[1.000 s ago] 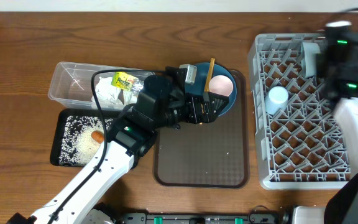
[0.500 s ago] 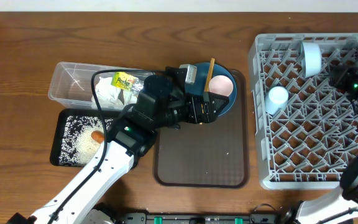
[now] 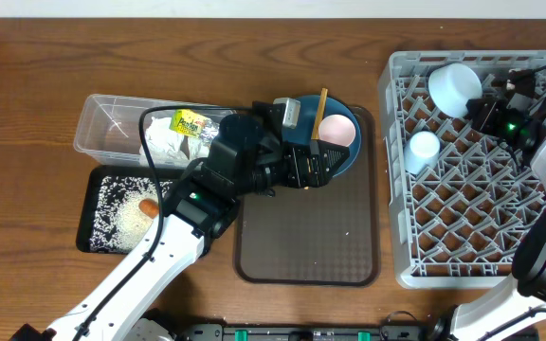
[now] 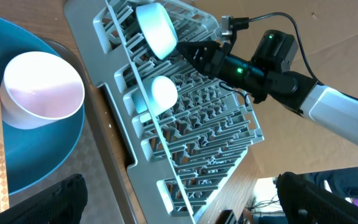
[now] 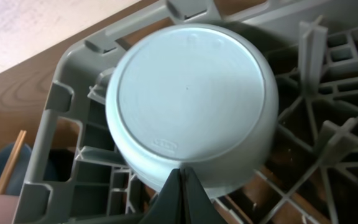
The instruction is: Sort waste into correct bins and load items into the dishwasher rack
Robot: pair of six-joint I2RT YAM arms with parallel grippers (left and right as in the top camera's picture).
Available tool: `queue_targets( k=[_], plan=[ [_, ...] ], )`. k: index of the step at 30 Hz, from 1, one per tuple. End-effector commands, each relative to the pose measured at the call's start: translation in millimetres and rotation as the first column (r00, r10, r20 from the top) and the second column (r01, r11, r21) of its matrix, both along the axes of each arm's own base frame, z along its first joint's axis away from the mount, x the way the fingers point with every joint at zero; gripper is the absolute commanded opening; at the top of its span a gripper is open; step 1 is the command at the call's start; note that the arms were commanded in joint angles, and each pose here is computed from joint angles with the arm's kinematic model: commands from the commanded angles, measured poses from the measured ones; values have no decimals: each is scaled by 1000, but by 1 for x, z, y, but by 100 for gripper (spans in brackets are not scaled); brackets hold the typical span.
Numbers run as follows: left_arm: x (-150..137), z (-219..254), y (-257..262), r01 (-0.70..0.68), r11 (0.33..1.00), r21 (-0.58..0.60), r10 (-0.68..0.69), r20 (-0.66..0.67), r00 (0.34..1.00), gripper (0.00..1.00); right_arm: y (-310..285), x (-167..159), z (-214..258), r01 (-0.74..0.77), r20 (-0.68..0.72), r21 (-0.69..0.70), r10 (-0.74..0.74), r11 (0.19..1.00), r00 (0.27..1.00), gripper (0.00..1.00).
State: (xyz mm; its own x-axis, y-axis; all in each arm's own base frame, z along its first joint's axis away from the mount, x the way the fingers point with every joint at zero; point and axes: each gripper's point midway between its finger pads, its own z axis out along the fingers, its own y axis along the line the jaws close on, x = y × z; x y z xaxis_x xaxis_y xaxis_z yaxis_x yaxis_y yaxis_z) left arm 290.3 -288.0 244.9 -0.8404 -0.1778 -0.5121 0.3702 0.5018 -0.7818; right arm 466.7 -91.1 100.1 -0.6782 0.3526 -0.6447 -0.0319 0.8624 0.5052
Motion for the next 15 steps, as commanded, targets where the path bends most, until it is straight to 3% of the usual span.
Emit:
queue_targets(
  k=[1,9,15],
  plan=[
    [-1,10,0,13,1000,-12,-12,24,1000,100,9,-1,40,-33,86,-38,37,999,996,1],
    [-1,10,0,12,1000,-13,-12,23,1000,100,3,-30,141,78,235,-195,-31,978,971,1],
    [-1,10,0,13,1000,-12,-12,24,1000,100,23,-79,161,133,123,-70,-124,989,985,1]
  ],
)
